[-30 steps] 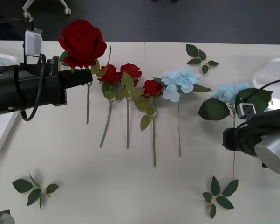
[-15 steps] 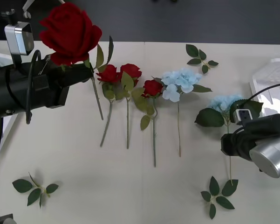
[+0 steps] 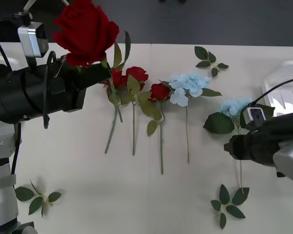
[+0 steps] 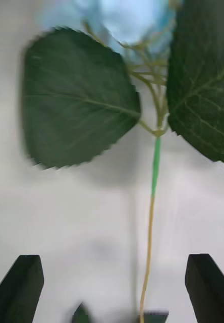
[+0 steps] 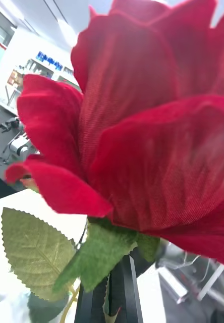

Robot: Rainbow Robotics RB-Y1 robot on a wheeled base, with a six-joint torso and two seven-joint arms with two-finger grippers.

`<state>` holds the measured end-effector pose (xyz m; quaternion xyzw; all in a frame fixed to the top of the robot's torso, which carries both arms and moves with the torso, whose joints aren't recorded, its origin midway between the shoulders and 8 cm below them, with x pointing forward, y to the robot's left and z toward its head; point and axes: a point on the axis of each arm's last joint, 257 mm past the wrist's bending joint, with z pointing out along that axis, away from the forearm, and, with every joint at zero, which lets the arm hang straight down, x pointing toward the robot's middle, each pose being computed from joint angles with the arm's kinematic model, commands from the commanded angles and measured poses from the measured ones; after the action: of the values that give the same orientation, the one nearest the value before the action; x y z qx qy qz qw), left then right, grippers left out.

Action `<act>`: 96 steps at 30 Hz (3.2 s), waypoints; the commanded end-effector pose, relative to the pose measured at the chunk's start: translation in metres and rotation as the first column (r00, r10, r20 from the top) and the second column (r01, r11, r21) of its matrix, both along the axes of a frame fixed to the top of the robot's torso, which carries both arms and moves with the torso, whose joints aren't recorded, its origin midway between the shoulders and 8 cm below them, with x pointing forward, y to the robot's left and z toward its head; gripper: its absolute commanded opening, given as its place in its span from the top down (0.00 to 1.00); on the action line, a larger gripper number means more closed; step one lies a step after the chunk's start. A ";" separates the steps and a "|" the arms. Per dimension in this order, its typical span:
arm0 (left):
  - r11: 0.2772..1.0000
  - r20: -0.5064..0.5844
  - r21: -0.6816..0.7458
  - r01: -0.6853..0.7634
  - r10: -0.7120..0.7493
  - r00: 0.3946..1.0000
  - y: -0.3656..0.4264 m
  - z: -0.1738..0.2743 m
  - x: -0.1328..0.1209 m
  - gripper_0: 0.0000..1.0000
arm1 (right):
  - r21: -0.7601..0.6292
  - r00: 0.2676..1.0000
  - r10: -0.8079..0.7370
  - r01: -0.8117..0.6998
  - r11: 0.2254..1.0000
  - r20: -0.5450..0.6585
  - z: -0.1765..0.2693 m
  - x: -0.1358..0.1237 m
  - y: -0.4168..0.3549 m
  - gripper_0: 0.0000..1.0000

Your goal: Put the red flowers into the right box and the blue flowers into the left box

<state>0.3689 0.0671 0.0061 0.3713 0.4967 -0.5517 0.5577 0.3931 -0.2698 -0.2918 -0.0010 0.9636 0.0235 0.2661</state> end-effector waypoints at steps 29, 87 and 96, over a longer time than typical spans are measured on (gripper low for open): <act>0.997 0.177 0.059 0.048 -0.058 0.983 -0.043 0.009 -0.016 1.00 | -0.031 0.461 0.590 -0.771 0.637 0.662 0.102 -0.068 0.195 0.17; 0.997 0.177 0.059 0.048 -0.058 0.983 -0.043 0.009 -0.016 1.00 | -0.080 0.163 0.337 -0.793 0.603 0.927 0.194 0.016 0.320 1.00; 0.997 0.177 0.059 0.048 -0.058 0.983 -0.043 0.009 -0.016 1.00 | -0.077 0.163 0.333 -0.794 0.603 0.929 0.195 0.016 0.320 1.00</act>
<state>0.3623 0.0325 0.0034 0.4161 0.4724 -0.5358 0.5627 0.4159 0.0467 -0.1065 -0.3171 0.5741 0.3353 0.6764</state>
